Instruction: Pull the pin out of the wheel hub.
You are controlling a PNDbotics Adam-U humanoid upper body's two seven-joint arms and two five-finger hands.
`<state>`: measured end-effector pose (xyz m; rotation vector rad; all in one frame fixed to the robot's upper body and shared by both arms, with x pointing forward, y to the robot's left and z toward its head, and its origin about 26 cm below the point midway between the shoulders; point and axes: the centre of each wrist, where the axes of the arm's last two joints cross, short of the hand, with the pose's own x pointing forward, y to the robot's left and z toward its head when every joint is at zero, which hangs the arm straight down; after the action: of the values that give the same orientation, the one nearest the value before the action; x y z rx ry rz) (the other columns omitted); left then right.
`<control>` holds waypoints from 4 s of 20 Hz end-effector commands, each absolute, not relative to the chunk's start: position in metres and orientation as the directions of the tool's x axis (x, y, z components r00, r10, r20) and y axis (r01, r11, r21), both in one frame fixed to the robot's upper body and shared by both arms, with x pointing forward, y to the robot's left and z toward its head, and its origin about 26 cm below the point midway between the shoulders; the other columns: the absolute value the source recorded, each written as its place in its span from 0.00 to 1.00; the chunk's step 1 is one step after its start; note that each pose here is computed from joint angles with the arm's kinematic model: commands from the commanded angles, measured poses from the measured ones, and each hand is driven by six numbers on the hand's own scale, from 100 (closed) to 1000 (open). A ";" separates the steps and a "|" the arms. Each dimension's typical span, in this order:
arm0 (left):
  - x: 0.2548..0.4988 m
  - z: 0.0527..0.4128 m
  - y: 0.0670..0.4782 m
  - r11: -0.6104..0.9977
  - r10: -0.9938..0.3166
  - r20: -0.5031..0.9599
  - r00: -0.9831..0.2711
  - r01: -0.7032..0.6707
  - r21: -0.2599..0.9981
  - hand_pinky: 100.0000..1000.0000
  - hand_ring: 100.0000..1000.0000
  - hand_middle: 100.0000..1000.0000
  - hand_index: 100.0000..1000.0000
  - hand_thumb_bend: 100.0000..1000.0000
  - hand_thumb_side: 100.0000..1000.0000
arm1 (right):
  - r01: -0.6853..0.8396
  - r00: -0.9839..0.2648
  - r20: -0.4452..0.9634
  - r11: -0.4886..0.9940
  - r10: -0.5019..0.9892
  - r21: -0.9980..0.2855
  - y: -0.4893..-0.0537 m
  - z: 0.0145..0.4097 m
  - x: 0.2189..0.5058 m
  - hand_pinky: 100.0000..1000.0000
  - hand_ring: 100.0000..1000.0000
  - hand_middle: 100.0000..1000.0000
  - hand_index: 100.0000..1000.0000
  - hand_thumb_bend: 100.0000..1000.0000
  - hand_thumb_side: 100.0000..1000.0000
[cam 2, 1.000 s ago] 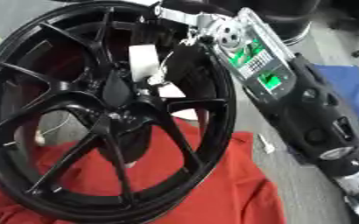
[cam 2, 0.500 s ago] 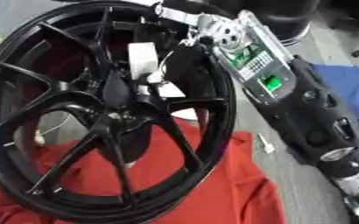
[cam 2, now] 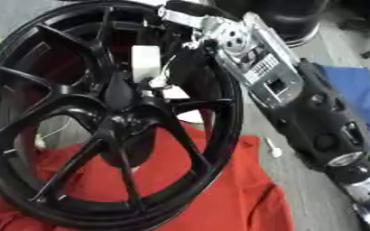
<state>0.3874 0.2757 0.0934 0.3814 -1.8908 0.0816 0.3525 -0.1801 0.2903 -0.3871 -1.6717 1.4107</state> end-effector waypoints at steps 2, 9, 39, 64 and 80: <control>0.389 0.105 0.275 0.946 -0.233 0.914 -0.332 -0.297 0.133 0.63 0.47 0.42 0.71 0.00 0.92 | -0.289 -0.562 0.440 0.332 0.700 -0.898 -0.185 0.304 0.345 0.58 0.59 0.30 0.47 0.39 0.00; 0.389 0.104 0.274 0.945 -0.236 0.915 -0.326 -0.298 0.138 0.63 0.47 0.42 0.71 0.00 0.92 | -0.296 -0.526 0.484 0.383 0.700 -0.875 -0.190 0.313 0.342 0.55 0.53 0.16 0.41 0.34 0.00; 0.387 0.092 0.274 0.940 -0.243 0.926 -0.289 -0.307 0.151 0.64 0.47 0.42 0.71 0.00 0.92 | -0.134 -0.538 0.523 0.546 0.661 -0.827 -0.224 0.372 0.308 0.51 0.49 0.10 0.37 0.33 0.00; 0.378 0.102 0.314 0.880 -0.233 0.926 -0.295 -0.470 0.072 0.63 0.46 0.42 0.71 0.00 0.91 | 0.471 -0.087 0.787 0.721 0.611 -0.508 -0.446 0.299 0.292 0.56 0.64 0.29 0.47 0.45 0.05; 0.380 0.100 0.301 0.898 -0.220 0.928 -0.300 -0.433 0.072 0.63 0.46 0.42 0.71 0.00 0.90 | 0.623 0.047 0.863 0.661 0.503 -0.419 -0.415 0.126 0.245 0.67 0.88 0.87 0.87 0.48 0.42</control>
<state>0.3787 0.2996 0.0884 0.4730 -1.8532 0.2465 0.2475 -0.4198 0.1142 -0.9155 -1.5473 -0.1002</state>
